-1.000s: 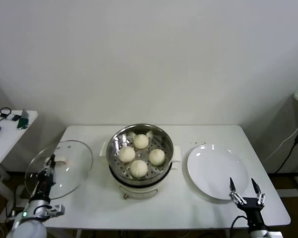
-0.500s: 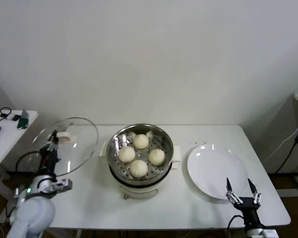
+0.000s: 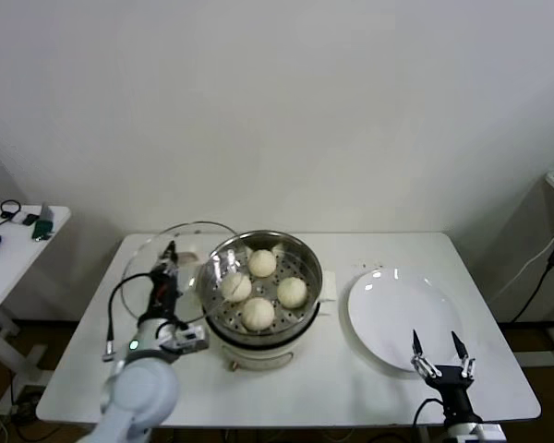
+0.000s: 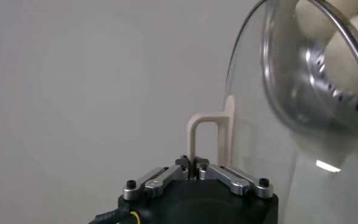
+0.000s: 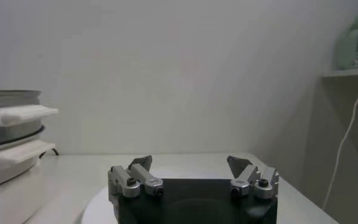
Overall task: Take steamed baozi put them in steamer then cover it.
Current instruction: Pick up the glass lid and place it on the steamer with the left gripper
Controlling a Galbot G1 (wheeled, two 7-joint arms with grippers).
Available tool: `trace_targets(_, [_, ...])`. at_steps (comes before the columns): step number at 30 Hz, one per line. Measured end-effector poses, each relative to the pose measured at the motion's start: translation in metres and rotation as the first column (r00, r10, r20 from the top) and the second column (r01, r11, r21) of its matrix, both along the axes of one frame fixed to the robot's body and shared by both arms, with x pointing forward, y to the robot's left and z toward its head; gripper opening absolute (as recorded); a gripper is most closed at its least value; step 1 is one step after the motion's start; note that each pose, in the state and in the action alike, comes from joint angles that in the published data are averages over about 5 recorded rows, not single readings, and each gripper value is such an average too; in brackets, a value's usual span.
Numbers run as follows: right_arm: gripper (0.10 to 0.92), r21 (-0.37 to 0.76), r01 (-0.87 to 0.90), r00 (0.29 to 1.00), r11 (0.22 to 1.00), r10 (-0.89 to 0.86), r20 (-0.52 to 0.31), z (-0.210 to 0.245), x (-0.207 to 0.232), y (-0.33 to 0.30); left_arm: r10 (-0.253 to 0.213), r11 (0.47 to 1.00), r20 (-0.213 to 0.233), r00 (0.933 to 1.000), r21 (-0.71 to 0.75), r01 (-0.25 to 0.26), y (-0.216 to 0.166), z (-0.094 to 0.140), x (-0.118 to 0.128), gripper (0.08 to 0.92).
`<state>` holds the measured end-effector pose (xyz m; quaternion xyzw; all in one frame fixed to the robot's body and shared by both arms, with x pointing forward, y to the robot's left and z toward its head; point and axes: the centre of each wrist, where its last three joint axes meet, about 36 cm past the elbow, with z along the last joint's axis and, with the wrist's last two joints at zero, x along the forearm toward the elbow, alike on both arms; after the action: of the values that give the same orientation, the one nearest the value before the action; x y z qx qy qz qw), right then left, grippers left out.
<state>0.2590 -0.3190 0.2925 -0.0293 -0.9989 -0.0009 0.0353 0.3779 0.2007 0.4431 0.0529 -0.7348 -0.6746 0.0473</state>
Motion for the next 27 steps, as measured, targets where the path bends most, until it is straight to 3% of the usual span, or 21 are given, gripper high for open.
trace_targets(15, [0.823, -0.001, 0.028, 1.0, 1.0, -0.028, -0.009, -0.014, -0.007, -0.011, -0.044, 0.999, -0.003, 0.999, 0.003, 0.044, -0.108, -0.004, 0.02, 0.142])
trace_targets(27, [0.823, 0.002, 0.042, 0.999, 0.999, -0.042, -0.009, -0.018, -0.011, -0.018, -0.061, 0.998, -0.015, 0.998, 0.009, 0.062, -0.147, -0.004, 0.014, 0.142])
